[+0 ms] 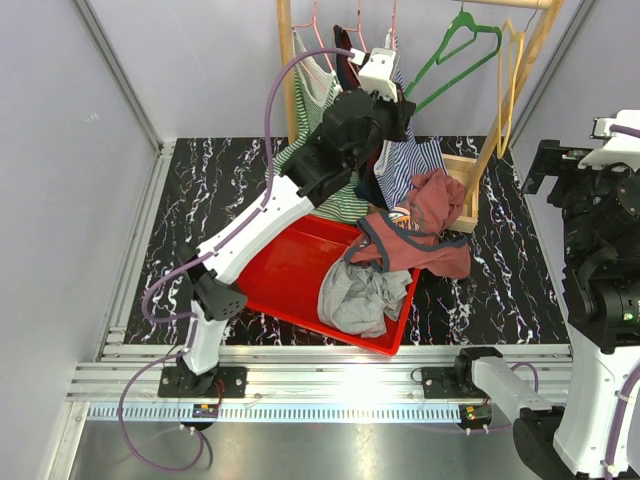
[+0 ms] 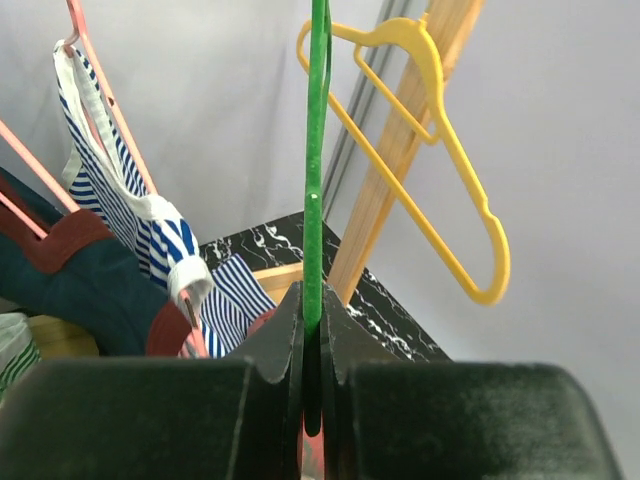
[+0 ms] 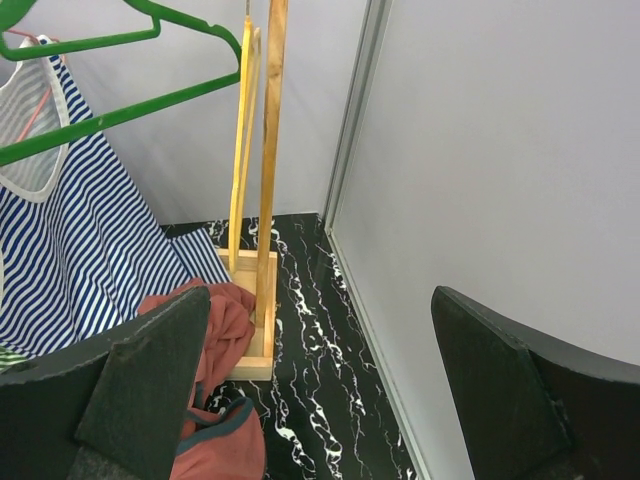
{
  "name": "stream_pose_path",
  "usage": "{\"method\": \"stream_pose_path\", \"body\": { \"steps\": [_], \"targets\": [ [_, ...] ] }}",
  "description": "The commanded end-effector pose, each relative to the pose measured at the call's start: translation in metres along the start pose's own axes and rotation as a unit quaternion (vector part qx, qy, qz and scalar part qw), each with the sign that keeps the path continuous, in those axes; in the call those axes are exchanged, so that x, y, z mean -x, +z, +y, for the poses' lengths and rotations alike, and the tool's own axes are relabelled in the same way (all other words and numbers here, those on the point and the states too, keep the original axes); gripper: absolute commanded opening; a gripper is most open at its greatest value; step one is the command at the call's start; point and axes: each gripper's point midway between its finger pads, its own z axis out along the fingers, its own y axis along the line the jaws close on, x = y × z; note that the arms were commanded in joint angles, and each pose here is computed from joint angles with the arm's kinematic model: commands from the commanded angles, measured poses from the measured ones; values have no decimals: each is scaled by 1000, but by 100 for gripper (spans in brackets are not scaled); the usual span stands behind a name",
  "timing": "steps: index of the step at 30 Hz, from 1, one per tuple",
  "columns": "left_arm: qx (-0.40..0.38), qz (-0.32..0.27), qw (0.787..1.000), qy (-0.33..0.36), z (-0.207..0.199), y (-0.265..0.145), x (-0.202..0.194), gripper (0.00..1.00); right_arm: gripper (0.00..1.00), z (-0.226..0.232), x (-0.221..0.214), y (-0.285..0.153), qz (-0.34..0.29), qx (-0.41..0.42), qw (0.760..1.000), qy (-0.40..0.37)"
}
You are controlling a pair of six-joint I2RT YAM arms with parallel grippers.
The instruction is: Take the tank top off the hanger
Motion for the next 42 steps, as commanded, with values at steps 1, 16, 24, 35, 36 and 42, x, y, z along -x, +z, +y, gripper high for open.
{"method": "stream_pose_path", "body": {
  "steps": [1, 16, 24, 35, 36, 42],
  "targets": [
    [13, -63, 997, -29, -4, 7, 35, 0, 100, 2, 7, -1, -19, 5, 1000, 15],
    [-2, -53, 998, -30, -13, 29, 5, 0, 100, 12, -4, 1, -10, 27, 999, 14],
    [-23, -59, 997, -36, -21, 10, 22, 54, 99, 32, -22, 2, 13, 84, 996, -24],
    [-101, -63, 993, -4, -42, -55, 61, 84, 100, 113, -89, -42, 60, 373, 912, -161],
    [-102, -60, 993, 4, -41, -61, 61, 86, 100, 121, -110, -49, 83, 403, 896, -168],
    [-135, -48, 987, 73, -31, -120, 48, 95, 100, 159, -196, -104, 93, 603, 752, -248]
  ]
}}
